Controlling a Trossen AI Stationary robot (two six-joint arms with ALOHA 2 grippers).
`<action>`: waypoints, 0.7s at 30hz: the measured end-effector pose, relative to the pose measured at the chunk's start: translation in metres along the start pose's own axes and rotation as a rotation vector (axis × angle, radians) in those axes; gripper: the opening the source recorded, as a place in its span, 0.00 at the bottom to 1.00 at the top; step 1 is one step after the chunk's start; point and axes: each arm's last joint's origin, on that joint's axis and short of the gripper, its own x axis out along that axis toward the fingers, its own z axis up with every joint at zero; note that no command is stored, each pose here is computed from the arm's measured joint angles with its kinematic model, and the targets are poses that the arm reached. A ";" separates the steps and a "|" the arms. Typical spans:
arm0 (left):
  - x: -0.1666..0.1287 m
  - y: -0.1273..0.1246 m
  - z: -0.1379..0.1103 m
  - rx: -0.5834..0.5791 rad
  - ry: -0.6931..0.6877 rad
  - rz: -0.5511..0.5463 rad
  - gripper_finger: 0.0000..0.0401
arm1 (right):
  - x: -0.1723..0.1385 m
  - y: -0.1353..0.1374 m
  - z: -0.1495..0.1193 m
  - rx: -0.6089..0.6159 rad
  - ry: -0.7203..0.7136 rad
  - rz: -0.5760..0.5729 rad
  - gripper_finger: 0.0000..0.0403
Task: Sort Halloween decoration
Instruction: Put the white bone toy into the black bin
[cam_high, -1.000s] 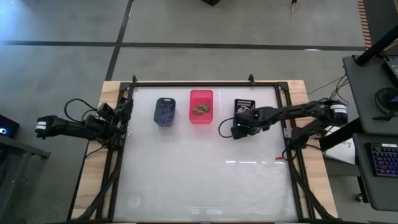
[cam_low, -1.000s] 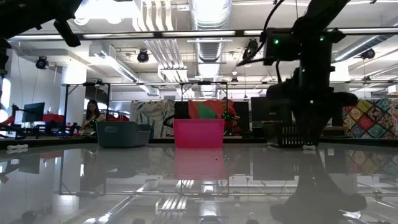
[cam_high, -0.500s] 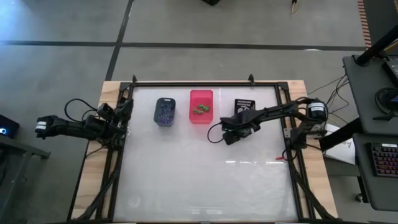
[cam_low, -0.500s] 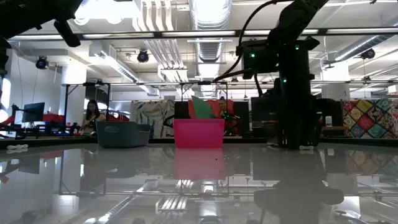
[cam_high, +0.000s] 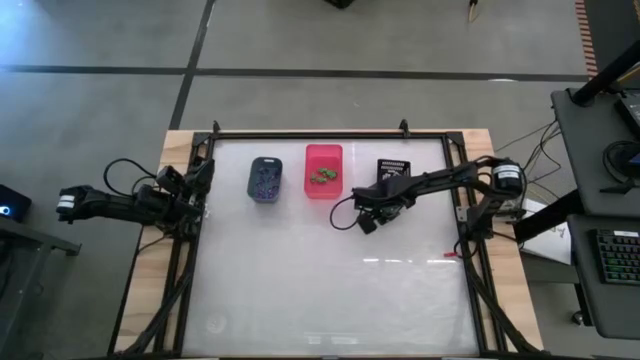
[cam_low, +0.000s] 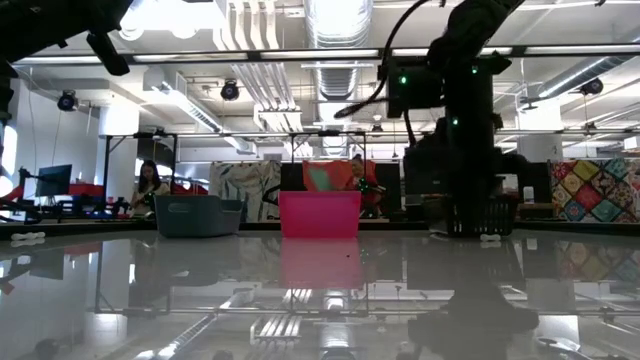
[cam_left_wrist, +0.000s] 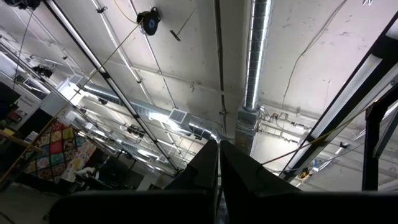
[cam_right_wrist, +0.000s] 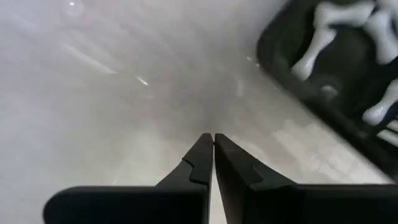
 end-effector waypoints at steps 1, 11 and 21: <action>0.000 0.000 0.000 0.000 0.000 0.000 0.00 | -0.004 -0.001 0.000 -0.019 -0.011 0.008 0.02; 0.000 0.000 0.000 0.000 0.000 0.000 0.00 | -0.022 -0.013 -0.014 -0.491 0.126 0.035 0.04; 0.000 0.000 0.000 0.000 0.000 0.000 0.00 | -0.021 -0.009 -0.011 -0.811 -0.013 -0.063 0.22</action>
